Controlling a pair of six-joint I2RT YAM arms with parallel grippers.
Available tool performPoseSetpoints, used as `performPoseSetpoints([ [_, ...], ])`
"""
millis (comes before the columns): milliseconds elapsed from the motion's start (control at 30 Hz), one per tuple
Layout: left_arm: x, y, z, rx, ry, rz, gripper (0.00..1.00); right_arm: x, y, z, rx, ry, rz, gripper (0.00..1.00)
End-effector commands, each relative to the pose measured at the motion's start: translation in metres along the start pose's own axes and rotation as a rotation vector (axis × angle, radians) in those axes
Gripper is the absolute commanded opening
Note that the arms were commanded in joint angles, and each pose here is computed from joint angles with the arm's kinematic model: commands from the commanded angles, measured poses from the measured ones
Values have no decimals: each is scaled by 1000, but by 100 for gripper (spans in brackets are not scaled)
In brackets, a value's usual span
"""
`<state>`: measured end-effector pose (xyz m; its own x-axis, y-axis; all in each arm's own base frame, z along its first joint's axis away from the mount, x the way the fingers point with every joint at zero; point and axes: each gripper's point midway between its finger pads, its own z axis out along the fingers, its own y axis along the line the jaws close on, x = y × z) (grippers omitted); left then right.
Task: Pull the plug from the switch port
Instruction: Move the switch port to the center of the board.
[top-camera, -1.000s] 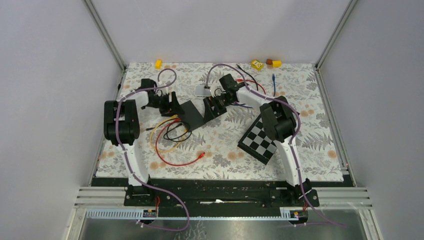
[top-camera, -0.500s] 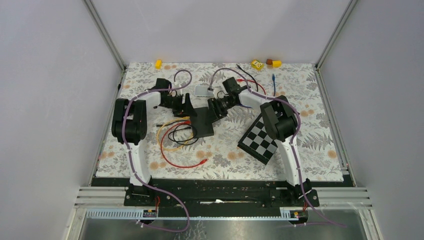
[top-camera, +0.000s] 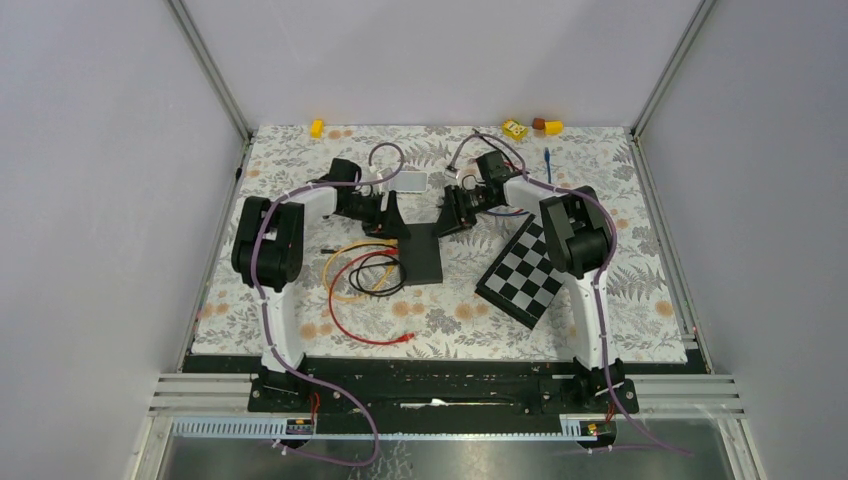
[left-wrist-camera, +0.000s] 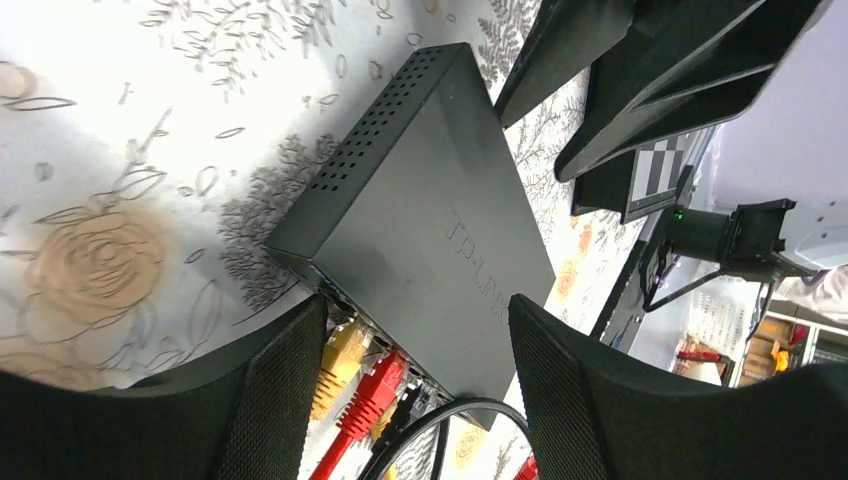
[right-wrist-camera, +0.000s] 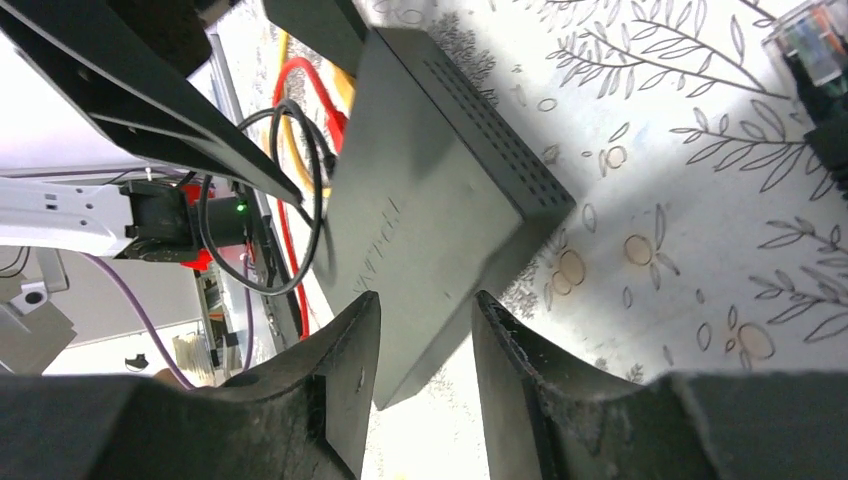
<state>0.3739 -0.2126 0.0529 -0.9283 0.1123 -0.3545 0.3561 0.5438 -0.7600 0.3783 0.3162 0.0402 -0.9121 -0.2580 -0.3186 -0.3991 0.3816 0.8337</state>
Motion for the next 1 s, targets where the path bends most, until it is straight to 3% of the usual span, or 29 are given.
performPoseSetpoints([
  [0, -18, -44, 0, 92, -25, 117, 68, -18, 49, -24, -71, -54, -113, 45],
  [333, -4, -56, 27, 105, 28, 137, 72, -16, 33, -48, 0, -70, -146, 45],
  [433, -4, -58, 26, 115, 15, 154, 75, -7, 30, -53, 33, -49, -177, 49],
  [633, -9, -70, 15, 124, -30, 260, 78, 6, 26, -59, 94, -29, -200, 62],
  [967, -20, -51, -14, -75, -106, 479, 84, 20, 16, -68, 189, 2, -234, 66],
])
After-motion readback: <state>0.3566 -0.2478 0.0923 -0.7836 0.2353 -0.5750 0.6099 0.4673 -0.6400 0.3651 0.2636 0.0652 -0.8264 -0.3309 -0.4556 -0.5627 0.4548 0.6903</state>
